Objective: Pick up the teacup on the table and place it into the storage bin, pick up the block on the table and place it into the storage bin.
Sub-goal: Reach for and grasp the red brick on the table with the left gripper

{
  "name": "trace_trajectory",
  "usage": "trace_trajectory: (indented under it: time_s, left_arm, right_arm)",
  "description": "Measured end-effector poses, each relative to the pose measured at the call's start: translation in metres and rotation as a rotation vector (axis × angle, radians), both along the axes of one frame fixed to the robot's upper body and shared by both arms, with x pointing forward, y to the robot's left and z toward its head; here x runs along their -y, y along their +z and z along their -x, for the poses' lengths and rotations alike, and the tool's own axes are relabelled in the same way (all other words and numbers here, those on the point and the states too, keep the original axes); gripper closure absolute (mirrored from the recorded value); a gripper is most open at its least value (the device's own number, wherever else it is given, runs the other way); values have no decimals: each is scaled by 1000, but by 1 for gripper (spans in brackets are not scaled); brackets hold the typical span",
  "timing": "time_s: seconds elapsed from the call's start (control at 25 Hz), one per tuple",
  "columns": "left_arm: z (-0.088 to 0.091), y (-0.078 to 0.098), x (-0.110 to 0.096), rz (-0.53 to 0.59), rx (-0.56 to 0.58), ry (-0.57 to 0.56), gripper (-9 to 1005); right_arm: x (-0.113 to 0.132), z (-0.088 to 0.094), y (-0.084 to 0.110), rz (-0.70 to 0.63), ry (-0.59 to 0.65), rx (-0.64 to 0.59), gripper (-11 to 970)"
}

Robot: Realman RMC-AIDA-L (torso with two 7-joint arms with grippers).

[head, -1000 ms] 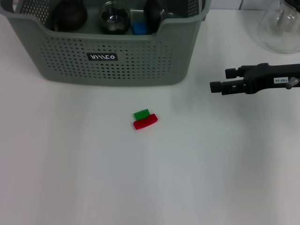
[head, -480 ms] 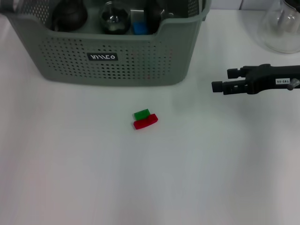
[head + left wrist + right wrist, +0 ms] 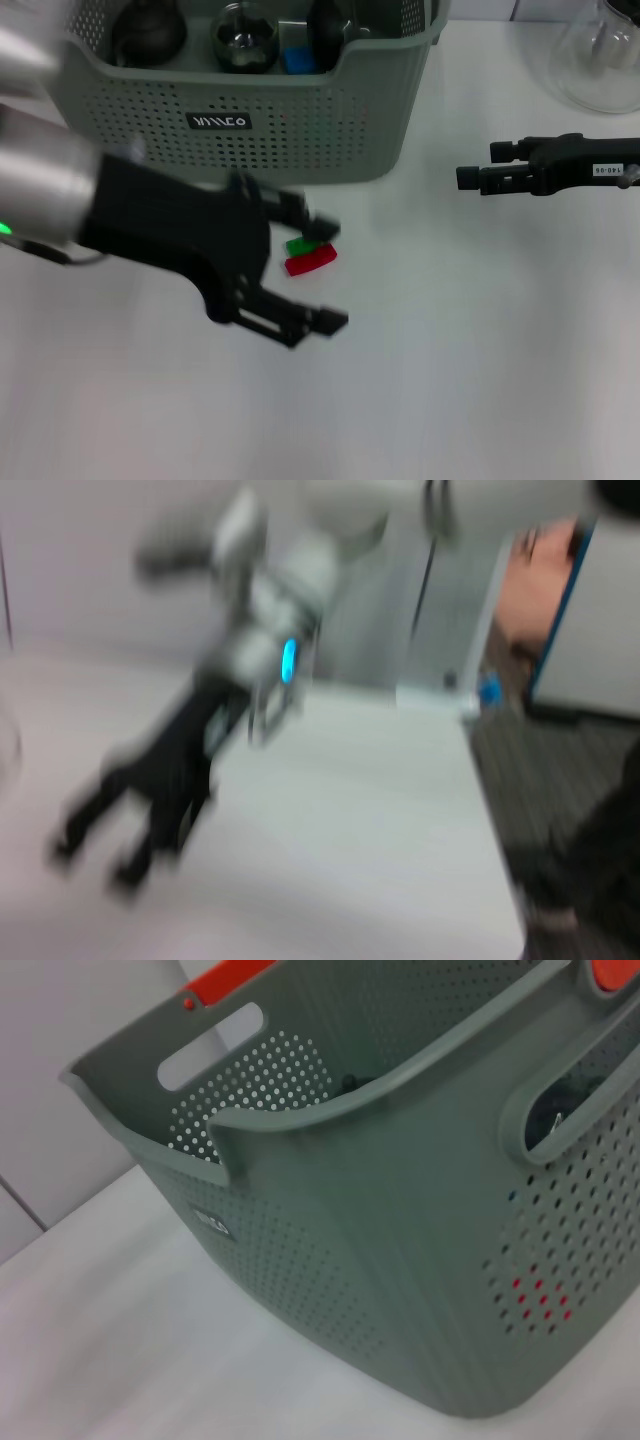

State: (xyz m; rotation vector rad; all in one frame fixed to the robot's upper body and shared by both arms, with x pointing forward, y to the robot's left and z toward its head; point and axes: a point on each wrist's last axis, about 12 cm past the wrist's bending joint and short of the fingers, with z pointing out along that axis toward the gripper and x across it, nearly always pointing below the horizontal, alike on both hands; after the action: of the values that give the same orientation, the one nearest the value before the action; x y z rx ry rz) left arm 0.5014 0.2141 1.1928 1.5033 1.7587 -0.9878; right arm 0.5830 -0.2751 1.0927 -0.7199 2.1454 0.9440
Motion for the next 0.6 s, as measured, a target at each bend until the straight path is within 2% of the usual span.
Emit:
trace_trajectory:
  time_s: [0.12,0.24,0.44,0.6]
  left_arm:
    - [-14,-22,15,-154,-91,71,167]
    - [-30,-34,27,-282,-140,167,171]
    - [-49,-42,47,-447,-198,267,178]
    - [-57,-44,62,-569,-208,292,183]
  right_arm:
    - [1,1,-1,0,-2,-2,24]
    - [1,1,-1,0,-3,-3,25]
    - [2,0,-1,5,-5,-5,27]
    - [4,0,0,8,-6,-5,28]
